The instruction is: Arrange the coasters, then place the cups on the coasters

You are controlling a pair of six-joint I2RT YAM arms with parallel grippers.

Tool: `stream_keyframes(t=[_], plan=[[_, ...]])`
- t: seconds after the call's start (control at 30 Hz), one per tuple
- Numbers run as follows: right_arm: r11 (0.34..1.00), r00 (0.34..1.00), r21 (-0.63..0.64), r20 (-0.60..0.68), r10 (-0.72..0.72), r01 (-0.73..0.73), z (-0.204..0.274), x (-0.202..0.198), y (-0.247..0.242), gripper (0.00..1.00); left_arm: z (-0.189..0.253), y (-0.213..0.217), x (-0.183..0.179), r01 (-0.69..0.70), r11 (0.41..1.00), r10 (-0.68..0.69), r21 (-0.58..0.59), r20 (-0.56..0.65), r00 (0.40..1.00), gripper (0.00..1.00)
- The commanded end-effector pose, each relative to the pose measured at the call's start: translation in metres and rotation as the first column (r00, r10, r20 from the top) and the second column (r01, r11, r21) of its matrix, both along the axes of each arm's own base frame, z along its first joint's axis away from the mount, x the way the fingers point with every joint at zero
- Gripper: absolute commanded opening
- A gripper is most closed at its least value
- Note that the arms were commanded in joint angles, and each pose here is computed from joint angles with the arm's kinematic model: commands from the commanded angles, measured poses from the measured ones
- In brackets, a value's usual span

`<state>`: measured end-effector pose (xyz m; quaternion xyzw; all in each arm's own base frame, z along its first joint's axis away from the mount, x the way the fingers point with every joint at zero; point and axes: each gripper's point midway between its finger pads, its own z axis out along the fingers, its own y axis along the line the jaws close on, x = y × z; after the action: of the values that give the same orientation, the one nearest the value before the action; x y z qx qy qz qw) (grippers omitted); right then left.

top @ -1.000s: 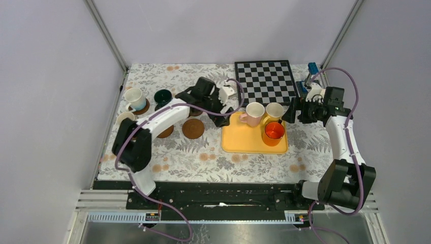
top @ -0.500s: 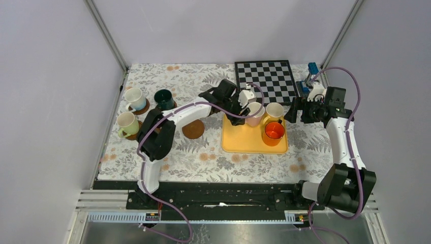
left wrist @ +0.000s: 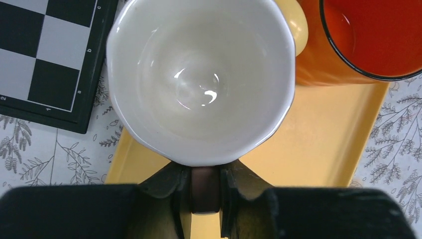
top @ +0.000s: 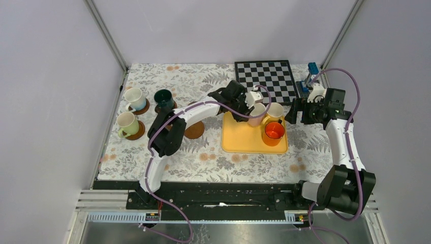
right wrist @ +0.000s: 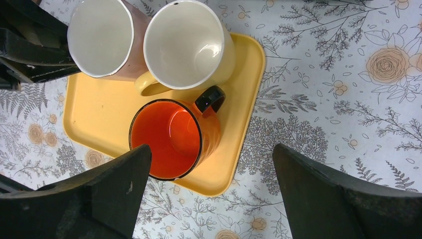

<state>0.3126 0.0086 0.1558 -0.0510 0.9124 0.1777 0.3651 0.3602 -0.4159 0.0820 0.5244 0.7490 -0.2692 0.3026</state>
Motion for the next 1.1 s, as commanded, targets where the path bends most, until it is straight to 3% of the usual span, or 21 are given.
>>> stream_keyframes(t=[0.0,0.07,0.3,0.6,1.07], plan=[[0.999,0.999,-0.033,0.041,0.004,-0.002,0.006,0.002,-0.003,0.98,0.023,-0.009,0.005,0.004,0.999,-0.003,-0.033,0.040,0.999,0.10],[0.999,0.999,-0.032,0.040,0.005,-0.004,0.005,0.002,-0.003,0.98,0.032,-0.008,0.005,-0.004,0.999,0.006,-0.039,0.045,0.999,0.00],[1.000,0.999,-0.016,0.041,0.016,-0.016,0.006,0.002,0.001,0.98,0.069,0.001,-0.007,-0.026,0.995,0.031,-0.098,0.049,0.998,0.00],[0.999,0.999,0.007,0.037,0.037,-0.037,0.006,0.001,0.006,0.98,0.149,0.031,-0.027,-0.069,0.969,0.084,-0.236,0.056,0.995,0.00],[0.998,0.998,0.035,0.037,0.059,-0.060,0.008,0.000,0.011,0.98,0.207,0.161,-0.024,-0.268,0.921,0.298,-0.282,0.071,0.952,0.00]])
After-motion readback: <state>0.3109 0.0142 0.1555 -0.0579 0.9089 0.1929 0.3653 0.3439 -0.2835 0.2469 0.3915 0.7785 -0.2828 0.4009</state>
